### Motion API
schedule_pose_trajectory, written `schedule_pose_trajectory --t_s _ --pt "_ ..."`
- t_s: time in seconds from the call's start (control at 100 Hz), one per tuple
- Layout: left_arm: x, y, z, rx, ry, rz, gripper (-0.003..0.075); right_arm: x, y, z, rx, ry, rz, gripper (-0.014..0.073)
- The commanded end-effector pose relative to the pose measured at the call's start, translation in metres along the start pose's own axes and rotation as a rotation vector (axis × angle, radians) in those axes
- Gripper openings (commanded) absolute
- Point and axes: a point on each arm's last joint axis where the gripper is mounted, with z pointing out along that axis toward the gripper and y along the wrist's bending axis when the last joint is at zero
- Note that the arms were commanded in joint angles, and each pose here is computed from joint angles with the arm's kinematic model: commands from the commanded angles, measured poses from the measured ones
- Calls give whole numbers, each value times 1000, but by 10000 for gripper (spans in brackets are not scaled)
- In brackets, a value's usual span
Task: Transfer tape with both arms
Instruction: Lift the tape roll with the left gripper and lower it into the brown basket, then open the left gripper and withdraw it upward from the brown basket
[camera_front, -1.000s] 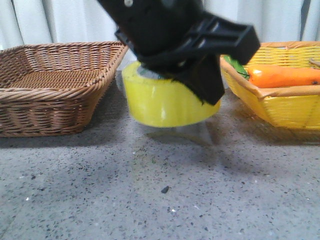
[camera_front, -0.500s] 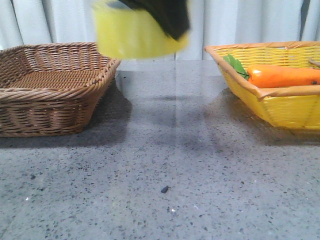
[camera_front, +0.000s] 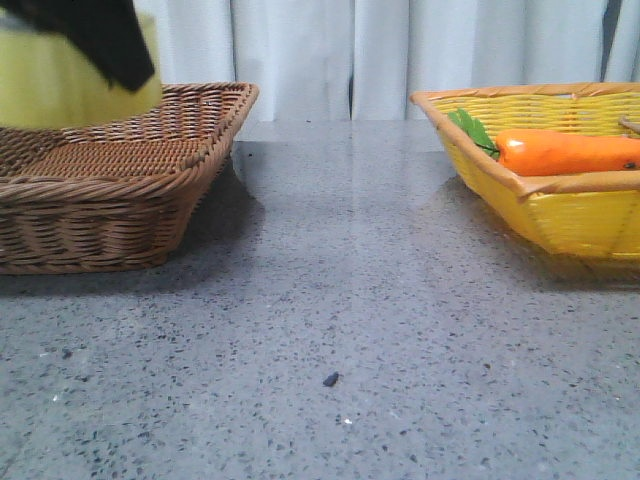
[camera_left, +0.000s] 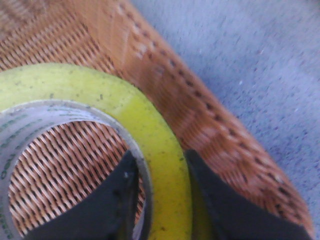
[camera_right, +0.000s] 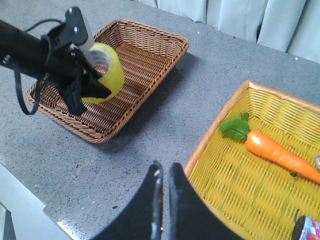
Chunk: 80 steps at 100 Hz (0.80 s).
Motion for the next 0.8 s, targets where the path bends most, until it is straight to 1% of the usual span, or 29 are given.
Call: schedule_pose_trajectory --t_s 0.0,0.18,0.35,0.38,0.45,0.55,0.6,0.66,0.79 --pt "-9 1 -10 0 -159 -18 -20 -4 -2 -8 18 -40 0 -73" --pt "-3 0 7 0 -216 -18 -20 -4 -2 -8 18 -40 0 -73" --pt "0 -1 23 3 -156 -16 -11 -4 -3 -8 23 -40 -2 -73" --pt "1 -1 27 5 -141 -17 6 -4 -3 -8 27 -41 -3 -73" --pt "3 -1 31 7 -109 -17 83 -4 -3 -8 29 -41 -3 -73" --pt "5 -1 33 9 -93 -17 244 -4 -4 -8 37 -45 -6 -73" --pt "4 -1 32 9 -91 -17 295 -5 -5 -9 49 -53 -9 -73" --pt "2 -1 31 8 -94 -17 315 -3 -7 -11 62 -70 -14 -73" --pt "-1 -1 18 4 -151 -18 314 8 -12 -12 96 -116 -35 -73"
